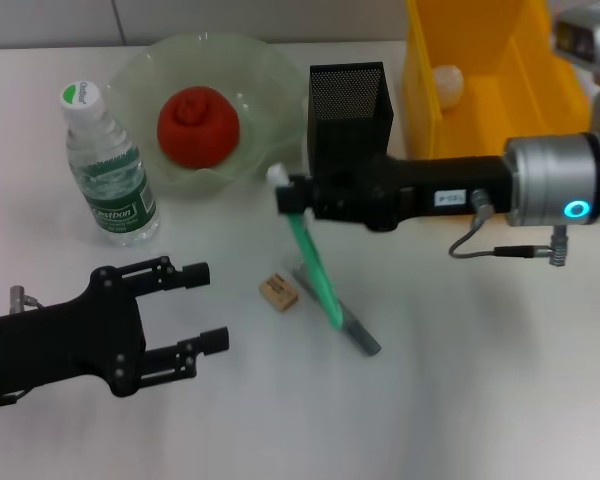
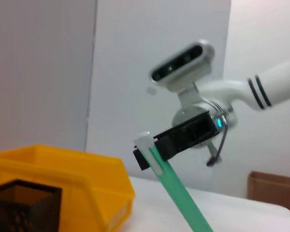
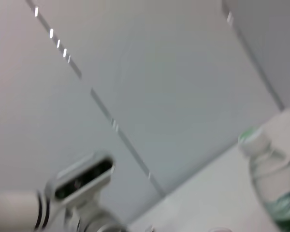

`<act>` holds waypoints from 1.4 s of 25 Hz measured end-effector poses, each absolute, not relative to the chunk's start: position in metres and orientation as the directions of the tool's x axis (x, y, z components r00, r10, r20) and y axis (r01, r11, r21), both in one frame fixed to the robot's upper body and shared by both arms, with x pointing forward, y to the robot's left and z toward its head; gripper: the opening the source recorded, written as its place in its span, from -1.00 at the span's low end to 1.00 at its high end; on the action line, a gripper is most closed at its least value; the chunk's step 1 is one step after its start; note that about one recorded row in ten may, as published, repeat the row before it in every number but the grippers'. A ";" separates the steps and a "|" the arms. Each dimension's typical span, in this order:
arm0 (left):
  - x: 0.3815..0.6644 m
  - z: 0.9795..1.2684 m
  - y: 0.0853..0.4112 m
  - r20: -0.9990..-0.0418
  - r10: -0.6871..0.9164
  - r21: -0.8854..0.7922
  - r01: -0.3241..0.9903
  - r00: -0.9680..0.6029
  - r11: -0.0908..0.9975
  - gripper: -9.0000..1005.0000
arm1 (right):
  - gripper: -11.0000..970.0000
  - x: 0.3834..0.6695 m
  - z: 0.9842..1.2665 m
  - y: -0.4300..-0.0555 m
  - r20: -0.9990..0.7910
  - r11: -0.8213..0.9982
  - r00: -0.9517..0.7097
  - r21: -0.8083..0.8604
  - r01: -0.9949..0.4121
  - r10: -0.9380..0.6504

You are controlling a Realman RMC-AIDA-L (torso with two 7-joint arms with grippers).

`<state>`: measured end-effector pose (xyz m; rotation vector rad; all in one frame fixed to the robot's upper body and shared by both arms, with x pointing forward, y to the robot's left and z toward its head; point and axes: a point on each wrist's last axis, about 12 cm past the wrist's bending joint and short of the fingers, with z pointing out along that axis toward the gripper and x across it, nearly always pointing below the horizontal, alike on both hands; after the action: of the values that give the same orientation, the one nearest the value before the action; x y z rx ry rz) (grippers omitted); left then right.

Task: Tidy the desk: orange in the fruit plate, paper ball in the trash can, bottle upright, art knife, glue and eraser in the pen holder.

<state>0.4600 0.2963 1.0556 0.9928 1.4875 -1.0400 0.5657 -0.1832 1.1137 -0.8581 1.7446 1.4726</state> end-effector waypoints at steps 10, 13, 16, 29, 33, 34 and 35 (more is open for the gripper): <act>0.458 1.048 0.288 -0.994 -0.003 -0.101 0.930 -0.107 0.354 0.39 | -0.62 0.569 1.107 -0.208 -0.823 0.250 -0.532 0.567 -0.784 0.200; 0.456 1.044 0.283 -0.997 -0.041 -0.074 0.916 -0.063 0.393 0.39 | -0.62 0.575 1.104 -0.213 -0.798 0.300 -0.523 0.599 -0.743 0.300; 0.454 1.042 0.282 -0.998 -0.047 -0.056 0.906 -0.039 0.419 0.39 | -0.62 0.577 1.104 -0.215 -0.784 0.313 -0.515 0.614 -0.724 0.347; 0.457 1.032 0.278 -0.997 -0.056 -0.070 0.855 -0.048 0.514 0.39 | -0.62 0.596 1.097 -0.224 -0.743 0.450 -0.431 0.659 -0.603 0.512; 0.459 1.029 0.277 -0.998 -0.044 -0.069 0.846 -0.054 0.529 0.39 | -0.62 0.602 1.099 -0.226 -0.748 0.485 -0.375 0.649 -0.587 0.547; 0.459 1.029 0.277 -0.998 -0.044 -0.069 0.846 -0.054 0.529 0.39 | -0.62 0.602 1.099 -0.226 -0.748 0.485 -0.375 0.649 -0.587 0.547; 0.459 1.029 0.277 -0.998 -0.042 -0.068 0.847 -0.054 0.527 0.39 | -0.62 0.604 1.099 -0.225 -0.752 0.493 -0.368 0.645 -0.584 0.547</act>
<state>0.4586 0.2770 1.0290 0.7412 1.4494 -0.8443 0.6042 -0.2254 1.0992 -0.0337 1.5459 1.1855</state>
